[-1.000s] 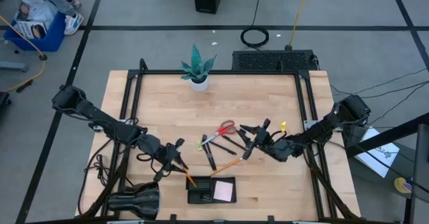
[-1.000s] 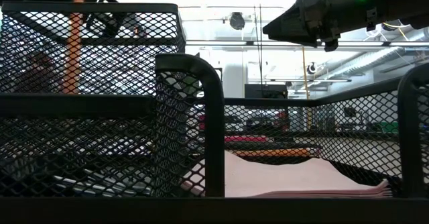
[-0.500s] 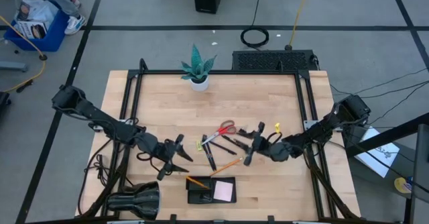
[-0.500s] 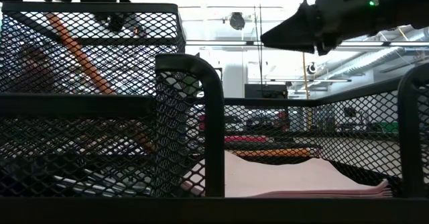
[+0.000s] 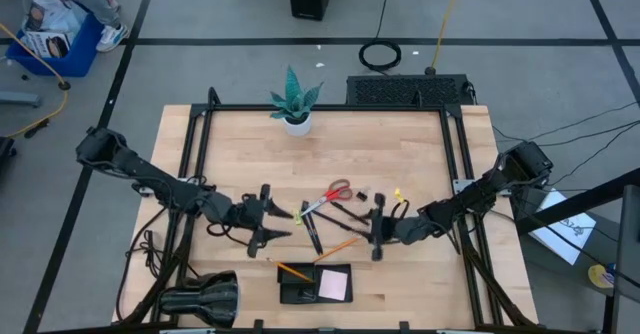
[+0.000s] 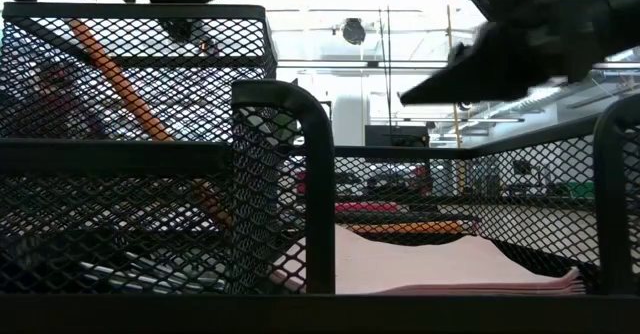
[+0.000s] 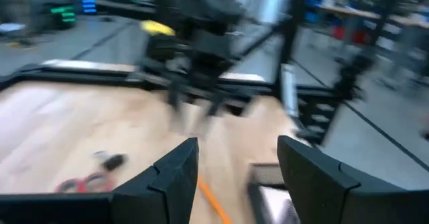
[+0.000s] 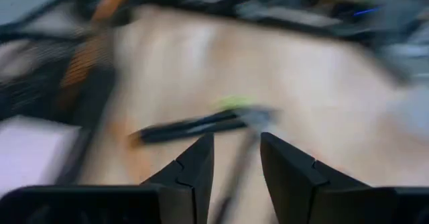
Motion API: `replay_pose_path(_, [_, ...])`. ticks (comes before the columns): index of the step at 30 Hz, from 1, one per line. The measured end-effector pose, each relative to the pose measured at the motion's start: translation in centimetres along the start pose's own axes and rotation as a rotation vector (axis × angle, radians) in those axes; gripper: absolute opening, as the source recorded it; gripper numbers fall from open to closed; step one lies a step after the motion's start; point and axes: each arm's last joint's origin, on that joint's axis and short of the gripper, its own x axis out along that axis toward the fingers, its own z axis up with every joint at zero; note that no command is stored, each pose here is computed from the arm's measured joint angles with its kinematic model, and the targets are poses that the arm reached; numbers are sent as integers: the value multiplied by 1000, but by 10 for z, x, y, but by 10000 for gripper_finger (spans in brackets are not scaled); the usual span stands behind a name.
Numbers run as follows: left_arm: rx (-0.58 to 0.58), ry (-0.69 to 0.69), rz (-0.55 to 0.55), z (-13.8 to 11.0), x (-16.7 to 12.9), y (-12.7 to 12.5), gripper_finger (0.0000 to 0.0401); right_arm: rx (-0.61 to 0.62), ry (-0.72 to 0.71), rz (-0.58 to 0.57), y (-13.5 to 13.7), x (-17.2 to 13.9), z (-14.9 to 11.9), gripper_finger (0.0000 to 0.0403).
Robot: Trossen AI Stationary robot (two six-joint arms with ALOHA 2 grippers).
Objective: Pick and place office supplies into organizer
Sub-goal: Put the yellow pencil into the black desk organizer
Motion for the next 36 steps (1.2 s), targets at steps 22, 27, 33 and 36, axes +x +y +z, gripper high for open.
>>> replay_pose_path(22, [-73, -3, 38, 1, 1, 6, 209, 127, -16, 224, -29, -35, -66, 116])
replay_pose_path(27, [-70, 6, 40, 0, 1, 6, 209, 131, -26, 225, -28, -32, -61, 116])
replay_pose_path(33, [-78, 16, 42, -1, 1, 7, 209, 130, 80, 208, -25, -23, -61, 116])
replay_pose_path(36, [-85, 18, 42, -2, 1, 7, 209, 126, 37, 214, -24, -21, -56, 116])
